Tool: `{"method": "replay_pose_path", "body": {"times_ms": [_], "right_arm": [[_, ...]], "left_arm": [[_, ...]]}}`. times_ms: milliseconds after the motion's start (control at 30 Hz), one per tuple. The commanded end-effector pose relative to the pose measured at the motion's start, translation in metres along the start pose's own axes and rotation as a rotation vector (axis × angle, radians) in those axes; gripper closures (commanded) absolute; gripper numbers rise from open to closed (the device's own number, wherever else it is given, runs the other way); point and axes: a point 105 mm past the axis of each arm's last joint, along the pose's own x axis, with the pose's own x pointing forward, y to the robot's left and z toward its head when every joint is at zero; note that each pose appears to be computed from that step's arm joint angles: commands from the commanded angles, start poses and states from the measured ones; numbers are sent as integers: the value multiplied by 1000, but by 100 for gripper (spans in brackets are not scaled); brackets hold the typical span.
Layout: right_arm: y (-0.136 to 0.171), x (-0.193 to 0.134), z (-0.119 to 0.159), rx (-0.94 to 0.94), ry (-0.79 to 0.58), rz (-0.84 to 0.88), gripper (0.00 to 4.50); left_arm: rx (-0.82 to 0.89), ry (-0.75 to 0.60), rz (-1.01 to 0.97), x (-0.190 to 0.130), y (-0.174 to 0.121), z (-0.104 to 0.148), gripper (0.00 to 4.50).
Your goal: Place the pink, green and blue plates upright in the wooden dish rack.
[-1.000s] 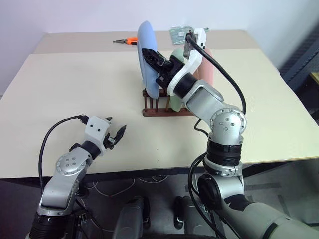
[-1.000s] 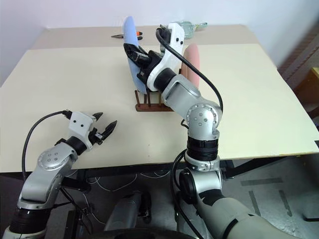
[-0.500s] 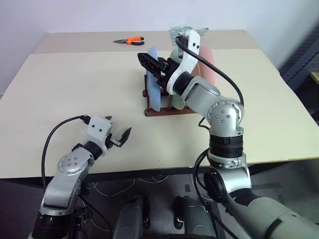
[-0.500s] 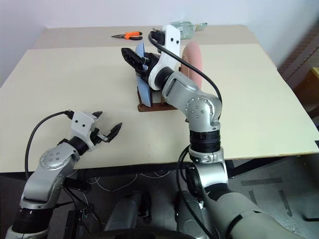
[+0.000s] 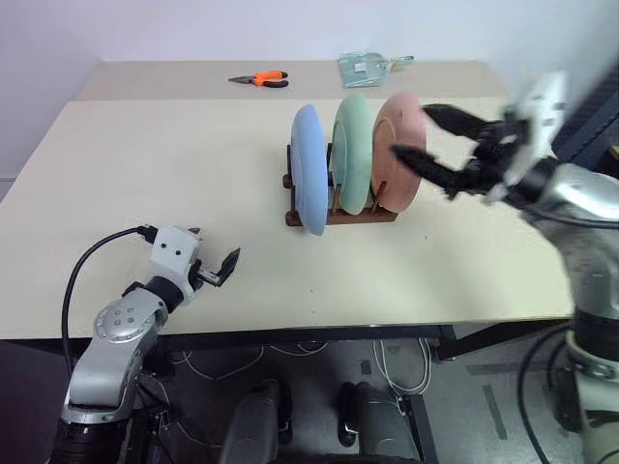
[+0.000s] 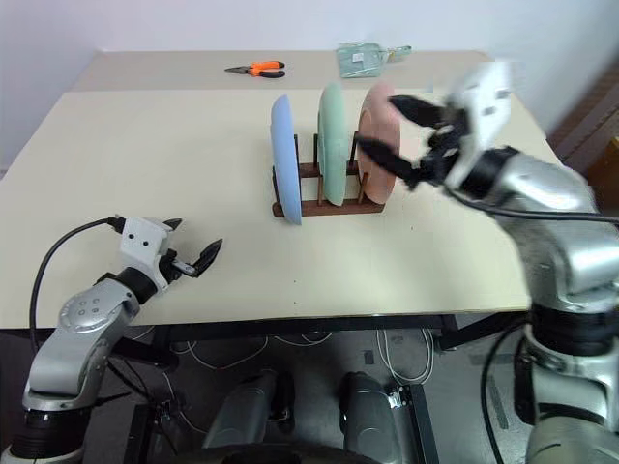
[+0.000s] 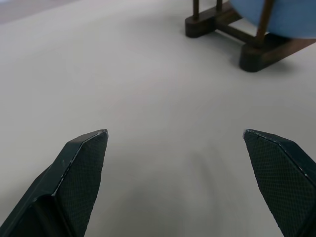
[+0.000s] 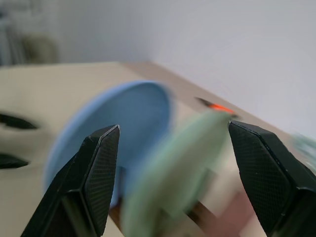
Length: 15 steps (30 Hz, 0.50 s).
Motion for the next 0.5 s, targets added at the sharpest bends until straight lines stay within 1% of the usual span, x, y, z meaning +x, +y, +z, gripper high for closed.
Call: {"method": "replay_pose_path", "body": {"times_ms": [33, 100, 200, 267, 300, 367, 433, 500], "right_arm": [[17, 2, 8, -5, -45, 50, 96], [25, 7, -1, -24, 2, 62, 96], [53, 12, -20, -39, 105, 171, 96], [83, 20, -26, -32, 130, 281, 96], [93, 22, -29, -22, 141, 314, 96], [99, 31, -41, -50, 190, 314, 96], [101, 41, -45, -70, 198, 306, 96], [101, 51, -43, -80, 185, 300, 96]], "left_arm": [[11, -49, -56, 9, -13, 10, 0], [-6, -68, -74, 16, -19, 14, 0], [-22, -88, -109, 23, -32, 18, 0], [-37, -96, -147, 28, -43, 20, 0], [-51, -100, -172, 30, -48, 21, 0], [-64, -81, -337, 28, -79, 23, 0], [-63, -67, -497, 21, -109, 26, 0], [-62, -68, -547, 22, -122, 30, 0]]}}
